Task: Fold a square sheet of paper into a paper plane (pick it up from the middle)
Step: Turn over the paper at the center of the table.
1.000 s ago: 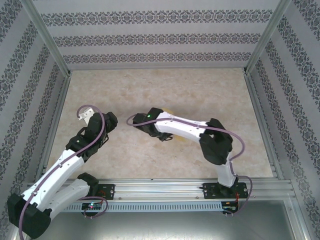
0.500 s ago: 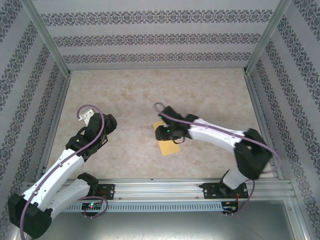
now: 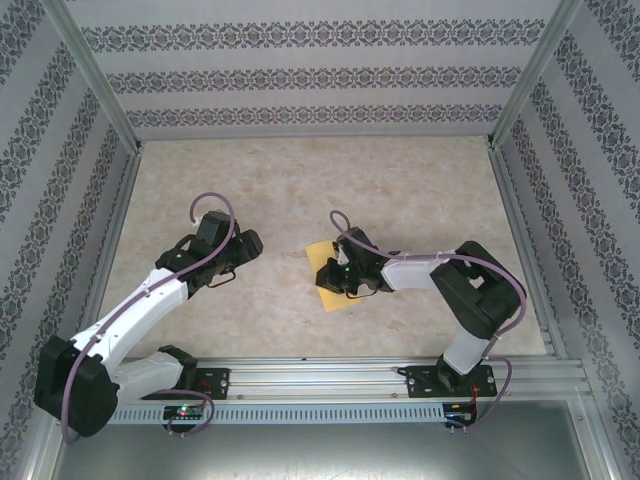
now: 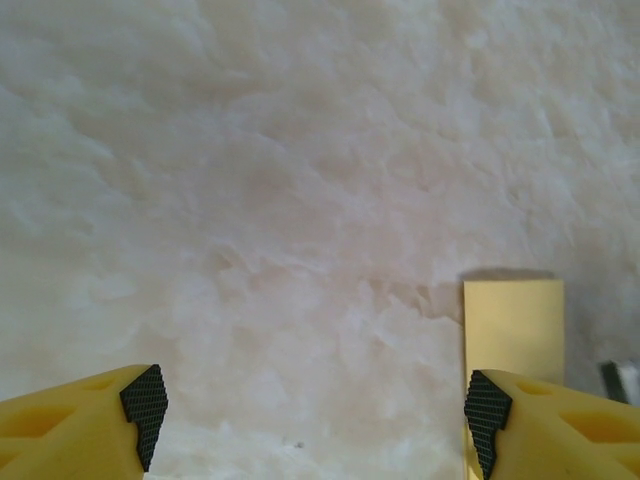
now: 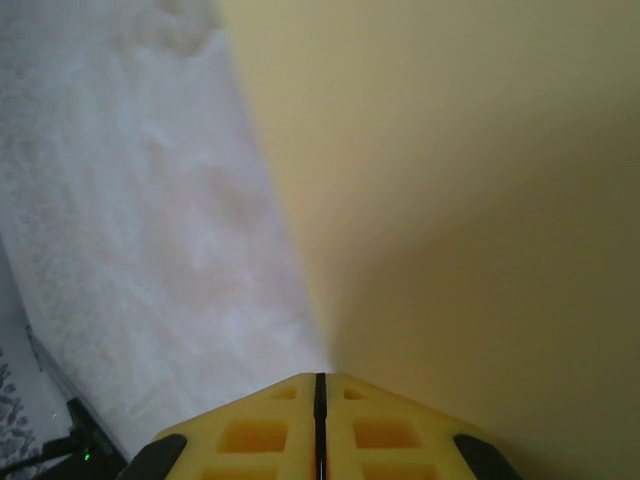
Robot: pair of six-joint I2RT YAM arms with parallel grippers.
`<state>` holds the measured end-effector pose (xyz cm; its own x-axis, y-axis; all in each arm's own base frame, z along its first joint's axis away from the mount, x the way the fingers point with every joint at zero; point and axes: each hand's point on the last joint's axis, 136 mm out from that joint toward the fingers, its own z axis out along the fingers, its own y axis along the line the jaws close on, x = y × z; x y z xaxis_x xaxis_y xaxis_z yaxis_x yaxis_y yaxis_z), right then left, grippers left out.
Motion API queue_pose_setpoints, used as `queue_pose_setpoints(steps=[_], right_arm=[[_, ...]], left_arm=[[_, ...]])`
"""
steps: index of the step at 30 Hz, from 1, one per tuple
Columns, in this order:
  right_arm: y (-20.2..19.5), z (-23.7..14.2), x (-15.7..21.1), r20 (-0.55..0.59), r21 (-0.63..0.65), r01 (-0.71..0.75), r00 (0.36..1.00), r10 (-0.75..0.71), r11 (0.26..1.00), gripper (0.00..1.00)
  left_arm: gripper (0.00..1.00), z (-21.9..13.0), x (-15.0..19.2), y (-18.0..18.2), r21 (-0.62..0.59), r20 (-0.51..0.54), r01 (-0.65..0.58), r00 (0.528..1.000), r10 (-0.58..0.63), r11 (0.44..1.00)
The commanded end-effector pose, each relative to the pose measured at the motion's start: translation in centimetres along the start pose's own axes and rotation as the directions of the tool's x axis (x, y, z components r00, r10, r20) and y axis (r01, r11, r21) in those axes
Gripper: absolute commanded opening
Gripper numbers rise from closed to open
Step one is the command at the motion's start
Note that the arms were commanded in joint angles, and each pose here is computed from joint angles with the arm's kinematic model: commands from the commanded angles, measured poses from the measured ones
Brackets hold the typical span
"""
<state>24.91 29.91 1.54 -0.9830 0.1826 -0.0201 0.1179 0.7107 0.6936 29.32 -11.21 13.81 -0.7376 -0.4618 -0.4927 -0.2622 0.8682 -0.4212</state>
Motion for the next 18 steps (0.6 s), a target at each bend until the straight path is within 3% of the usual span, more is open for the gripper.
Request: queue_pose_setpoints(steps=[1, 5, 8, 14, 18], right_arm=[[-1.6, 1.6, 0.1, 0.035, 0.027, -0.147, 0.989, 0.146, 0.989, 0.12], [-2.4, 3.3, 0.6, 0.064, -0.006, -0.273, 0.960, 0.272, 0.962, 0.12], [-1.3, 3.8, 0.5, 0.069, -0.062, -0.282, 0.956, 0.286, 0.957, 0.13], [4.0, 0.3, -1.2, 0.173, -0.134, -0.068, 0.981, 0.091, 0.989, 0.20], [4.2, -3.1, -1.7, 0.281, -0.054, 0.018, 0.960, -0.002, 0.998, 0.25]], left_arm=[[0.82, 0.0, -0.4, -2.5, 0.110, -0.030, -0.027, 0.999, 0.031, 0.994], [0.82, 0.9, 0.4, -3.2, 0.140, -0.083, -0.027, 0.996, 0.039, 0.990], [0.82, 1.4, 0.9, -3.9, 0.163, -0.124, -0.031, 0.991, 0.051, 0.986], [0.82, 2.8, 1.7, -4.5, 0.196, -0.167, -0.040, 0.983, 0.073, 0.980], [0.79, 4.1, 1.5, -6.9, 0.241, -0.223, -0.047, 0.969, 0.102, 0.969]])
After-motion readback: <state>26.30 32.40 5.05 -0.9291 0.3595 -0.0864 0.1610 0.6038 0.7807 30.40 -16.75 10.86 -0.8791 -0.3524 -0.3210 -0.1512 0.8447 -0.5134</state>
